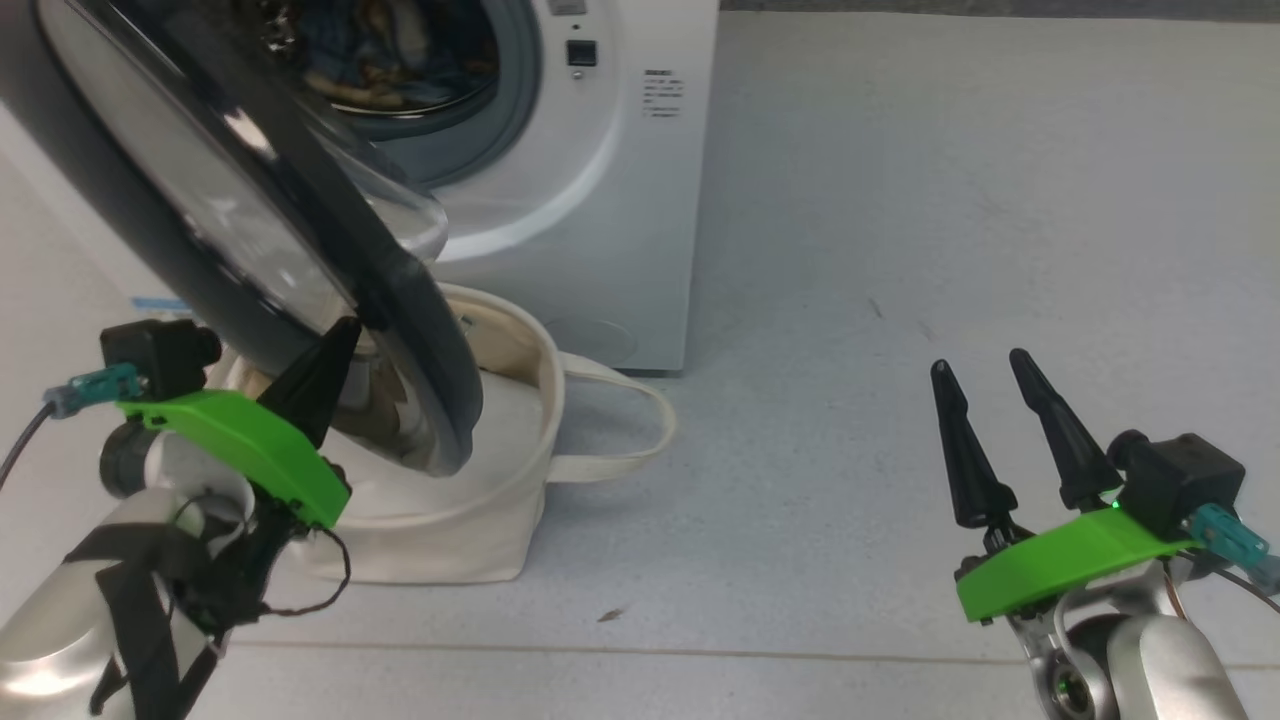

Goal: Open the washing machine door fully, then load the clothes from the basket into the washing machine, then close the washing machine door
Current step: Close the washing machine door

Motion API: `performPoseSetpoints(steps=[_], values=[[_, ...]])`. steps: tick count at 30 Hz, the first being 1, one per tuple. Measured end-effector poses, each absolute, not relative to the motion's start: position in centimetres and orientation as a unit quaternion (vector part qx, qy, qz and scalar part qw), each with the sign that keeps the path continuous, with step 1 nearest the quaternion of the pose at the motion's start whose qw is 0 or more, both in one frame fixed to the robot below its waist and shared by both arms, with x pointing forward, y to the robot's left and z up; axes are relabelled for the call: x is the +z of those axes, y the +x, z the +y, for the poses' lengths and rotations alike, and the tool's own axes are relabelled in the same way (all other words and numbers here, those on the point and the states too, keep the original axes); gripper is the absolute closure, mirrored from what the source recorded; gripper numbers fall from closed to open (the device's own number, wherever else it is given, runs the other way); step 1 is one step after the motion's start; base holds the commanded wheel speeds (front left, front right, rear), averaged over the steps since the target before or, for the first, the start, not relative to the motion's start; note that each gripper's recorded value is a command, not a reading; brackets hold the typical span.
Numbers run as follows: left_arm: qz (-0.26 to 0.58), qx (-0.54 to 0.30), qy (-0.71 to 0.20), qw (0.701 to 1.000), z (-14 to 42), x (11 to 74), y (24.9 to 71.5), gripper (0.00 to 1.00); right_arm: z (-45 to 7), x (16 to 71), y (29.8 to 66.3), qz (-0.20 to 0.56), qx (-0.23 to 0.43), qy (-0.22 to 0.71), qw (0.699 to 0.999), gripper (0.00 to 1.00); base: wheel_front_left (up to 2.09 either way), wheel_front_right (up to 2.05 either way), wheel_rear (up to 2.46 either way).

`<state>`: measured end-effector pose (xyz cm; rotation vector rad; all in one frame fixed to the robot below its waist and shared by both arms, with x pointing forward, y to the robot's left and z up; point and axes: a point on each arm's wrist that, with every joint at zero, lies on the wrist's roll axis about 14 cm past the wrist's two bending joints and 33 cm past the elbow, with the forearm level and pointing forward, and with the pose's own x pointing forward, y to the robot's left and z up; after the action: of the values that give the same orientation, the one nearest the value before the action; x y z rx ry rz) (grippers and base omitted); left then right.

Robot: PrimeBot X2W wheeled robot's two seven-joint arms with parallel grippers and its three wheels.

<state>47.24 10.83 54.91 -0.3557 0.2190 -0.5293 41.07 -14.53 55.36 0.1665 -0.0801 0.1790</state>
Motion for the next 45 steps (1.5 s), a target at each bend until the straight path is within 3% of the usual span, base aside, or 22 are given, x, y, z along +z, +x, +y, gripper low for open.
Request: performPoseSetpoints(steps=[6, 13, 14, 15, 25, 32, 45], values=[[0.082, -0.291, -0.169, 0.938, 8.1, 55.9, 47.7, 1.00, -15.6, 55.7, 40.4, -0.048, 0.074, 0.085, 0.992, 0.00, 0.00, 0.00, 0.00], [0.052, -0.266, -0.151, 0.951, 9.9, 56.0, 47.9, 1.00, -15.2, 55.4, 40.0, -0.042, 0.079, 0.087, 0.992, 0.00, 0.00, 0.00, 0.00], [0.048, -0.259, -0.148, 0.953, 10.5, 56.0, 47.9, 0.61, -15.1, 55.2, 40.0, -0.040, 0.080, 0.088, 0.992, 0.00, 0.00, 0.00, 0.00], [0.042, -0.253, -0.145, 0.956, 11.1, 56.0, 47.8, 0.02, -15.0, 55.3, 40.0, -0.041, 0.082, 0.090, 0.992, 0.00, 0.00, 0.00, 0.00], [-0.008, -0.169, -0.062, 0.984, 19.1, 57.7, 47.0, 0.00, -14.7, 55.8, 39.4, -0.051, 0.086, 0.099, 0.990, 0.00, 0.00, 0.00, 0.00], [-0.020, -0.113, -0.074, 0.991, 22.8, 56.8, 44.4, 0.00, -14.8, 55.9, 39.0, -0.057, 0.084, 0.109, 0.989, 0.00, 0.00, 0.00, 0.00], [-0.015, -0.080, -0.089, 0.993, 23.6, 53.5, 39.3, 0.00, -14.5, 55.5, 38.4, -0.056, 0.087, 0.120, 0.987, 0.00, 0.00, 0.00, 0.00]])
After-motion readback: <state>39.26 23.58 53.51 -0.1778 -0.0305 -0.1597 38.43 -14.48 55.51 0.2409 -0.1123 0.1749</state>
